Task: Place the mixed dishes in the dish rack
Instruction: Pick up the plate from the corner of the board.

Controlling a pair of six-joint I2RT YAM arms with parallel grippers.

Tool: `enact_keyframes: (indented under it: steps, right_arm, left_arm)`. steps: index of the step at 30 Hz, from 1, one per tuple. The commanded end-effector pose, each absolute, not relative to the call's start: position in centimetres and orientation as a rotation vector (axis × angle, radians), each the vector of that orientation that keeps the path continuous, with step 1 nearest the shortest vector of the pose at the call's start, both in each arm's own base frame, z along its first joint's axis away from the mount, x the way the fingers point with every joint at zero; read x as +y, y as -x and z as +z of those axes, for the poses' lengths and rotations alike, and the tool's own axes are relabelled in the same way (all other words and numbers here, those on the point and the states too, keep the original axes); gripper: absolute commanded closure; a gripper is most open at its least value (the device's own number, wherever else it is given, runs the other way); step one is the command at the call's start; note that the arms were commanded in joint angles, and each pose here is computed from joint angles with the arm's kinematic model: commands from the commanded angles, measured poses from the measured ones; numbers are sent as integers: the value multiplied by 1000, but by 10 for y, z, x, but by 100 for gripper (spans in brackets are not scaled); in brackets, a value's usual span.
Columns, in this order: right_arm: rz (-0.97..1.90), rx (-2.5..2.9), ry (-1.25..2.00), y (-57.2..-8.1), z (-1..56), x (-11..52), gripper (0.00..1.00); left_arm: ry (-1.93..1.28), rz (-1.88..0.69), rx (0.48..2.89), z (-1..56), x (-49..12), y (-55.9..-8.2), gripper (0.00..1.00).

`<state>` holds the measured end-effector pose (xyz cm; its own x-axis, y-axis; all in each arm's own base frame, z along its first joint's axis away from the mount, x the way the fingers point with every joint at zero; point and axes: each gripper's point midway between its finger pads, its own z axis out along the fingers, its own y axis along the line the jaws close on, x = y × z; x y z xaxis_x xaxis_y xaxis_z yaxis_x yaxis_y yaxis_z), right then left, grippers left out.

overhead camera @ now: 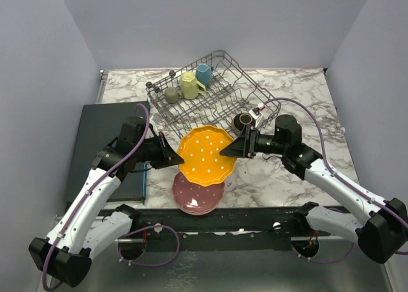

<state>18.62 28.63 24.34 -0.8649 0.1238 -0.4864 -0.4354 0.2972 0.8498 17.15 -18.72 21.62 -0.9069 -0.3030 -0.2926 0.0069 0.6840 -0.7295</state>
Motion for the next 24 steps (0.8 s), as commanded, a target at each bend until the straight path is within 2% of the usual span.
enact_keyframes:
  steps: [1, 11, 17, 20, 24]
  right_arm:
    - [1660, 2049, 322, -181, 255, 290, 37]
    - [1687, 2038, 317, -180, 255, 291, 55]
    - [1674, 2046, 294, -183, 253, 290, 80]
    - [1639, 2057, 265, -188, 250, 289, 97]
    - [1589, 2067, 231, -195, 248, 287, 99]
  left_arm:
    - [148, -1257, 2385, 246, -204, -176, 100]
    - [156, -1256, 2402, 239, -205, -177, 100]
    - [152, -1252, 2398, 239, -205, -177, 100]
    - [161, -1240, 2405, 235, -204, -178, 100]
    - [164, -1228, 2416, 231, -204, -179, 100]
